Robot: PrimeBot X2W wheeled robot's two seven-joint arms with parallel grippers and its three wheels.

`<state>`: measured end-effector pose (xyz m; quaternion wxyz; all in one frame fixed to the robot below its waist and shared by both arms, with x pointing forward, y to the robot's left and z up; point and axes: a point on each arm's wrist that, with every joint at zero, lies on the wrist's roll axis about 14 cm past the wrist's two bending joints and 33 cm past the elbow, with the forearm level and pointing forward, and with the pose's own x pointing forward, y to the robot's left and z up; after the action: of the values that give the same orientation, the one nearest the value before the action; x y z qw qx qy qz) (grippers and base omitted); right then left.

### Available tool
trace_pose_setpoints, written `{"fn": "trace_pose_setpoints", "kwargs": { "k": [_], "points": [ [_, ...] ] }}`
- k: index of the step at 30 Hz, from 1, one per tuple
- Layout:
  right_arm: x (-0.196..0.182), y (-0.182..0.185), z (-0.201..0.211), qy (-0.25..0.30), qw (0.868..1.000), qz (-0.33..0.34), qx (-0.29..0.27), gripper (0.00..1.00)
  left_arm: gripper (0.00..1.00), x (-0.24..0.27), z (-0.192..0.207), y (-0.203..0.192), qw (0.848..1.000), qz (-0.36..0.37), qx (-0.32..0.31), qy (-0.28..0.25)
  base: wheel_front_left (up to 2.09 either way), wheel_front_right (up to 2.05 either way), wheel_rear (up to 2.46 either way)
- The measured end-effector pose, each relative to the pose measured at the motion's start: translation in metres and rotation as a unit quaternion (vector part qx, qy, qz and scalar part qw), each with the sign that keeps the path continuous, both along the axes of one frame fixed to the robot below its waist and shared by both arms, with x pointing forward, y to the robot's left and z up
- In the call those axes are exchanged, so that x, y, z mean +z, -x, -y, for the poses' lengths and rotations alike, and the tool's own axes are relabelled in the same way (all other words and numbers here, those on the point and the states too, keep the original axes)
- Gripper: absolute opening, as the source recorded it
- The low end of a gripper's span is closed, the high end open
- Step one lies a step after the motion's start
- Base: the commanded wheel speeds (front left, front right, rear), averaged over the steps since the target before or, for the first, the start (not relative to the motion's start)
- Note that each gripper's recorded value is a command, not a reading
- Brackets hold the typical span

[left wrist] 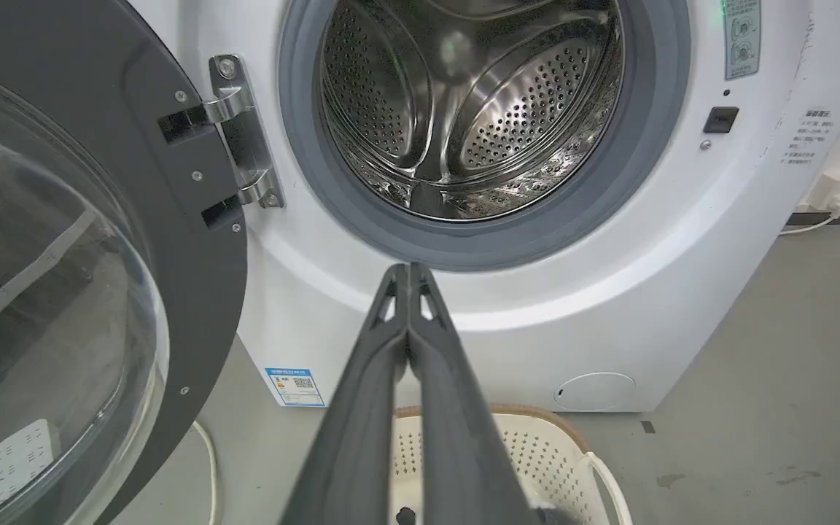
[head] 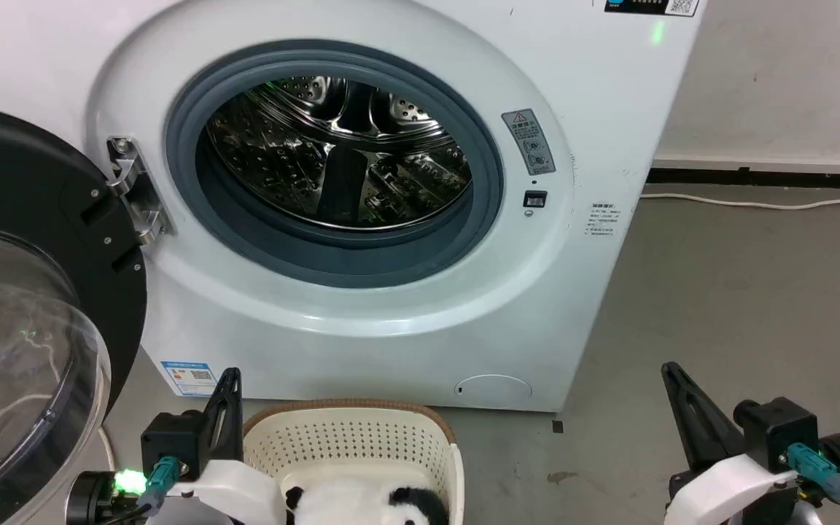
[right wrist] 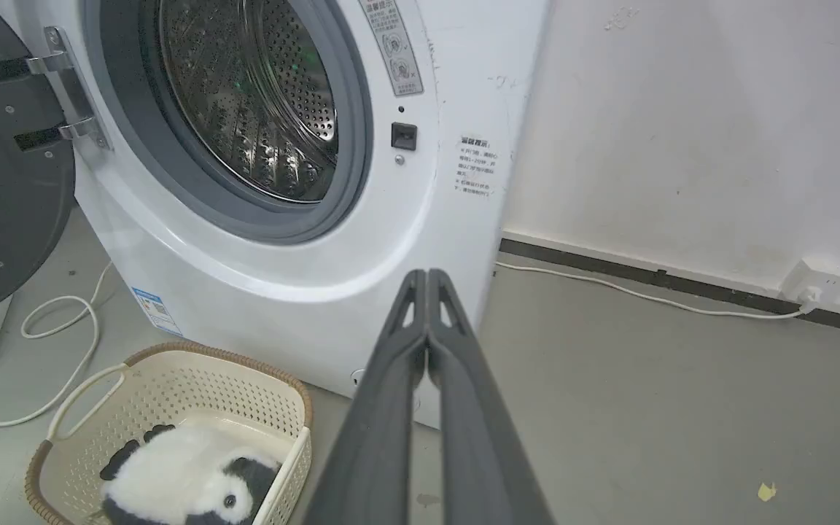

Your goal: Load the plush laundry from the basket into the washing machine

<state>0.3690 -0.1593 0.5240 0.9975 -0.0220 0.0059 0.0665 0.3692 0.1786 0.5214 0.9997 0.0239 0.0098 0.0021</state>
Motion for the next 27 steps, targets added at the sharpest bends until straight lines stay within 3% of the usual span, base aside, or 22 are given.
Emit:
{"fn": "trace_pose_setpoints", "kwargs": {
  "k": [27],
  "points": [
    [0.0000, 0.0000, 0.0001, 0.000, 1.000, 0.000, 0.000, 0.00, 0.00, 0.0000, 0.0000, 0.0000, 1.000, 0.000, 0.000, 0.000, 0.00, 0.00, 0.00]
  ]
}}
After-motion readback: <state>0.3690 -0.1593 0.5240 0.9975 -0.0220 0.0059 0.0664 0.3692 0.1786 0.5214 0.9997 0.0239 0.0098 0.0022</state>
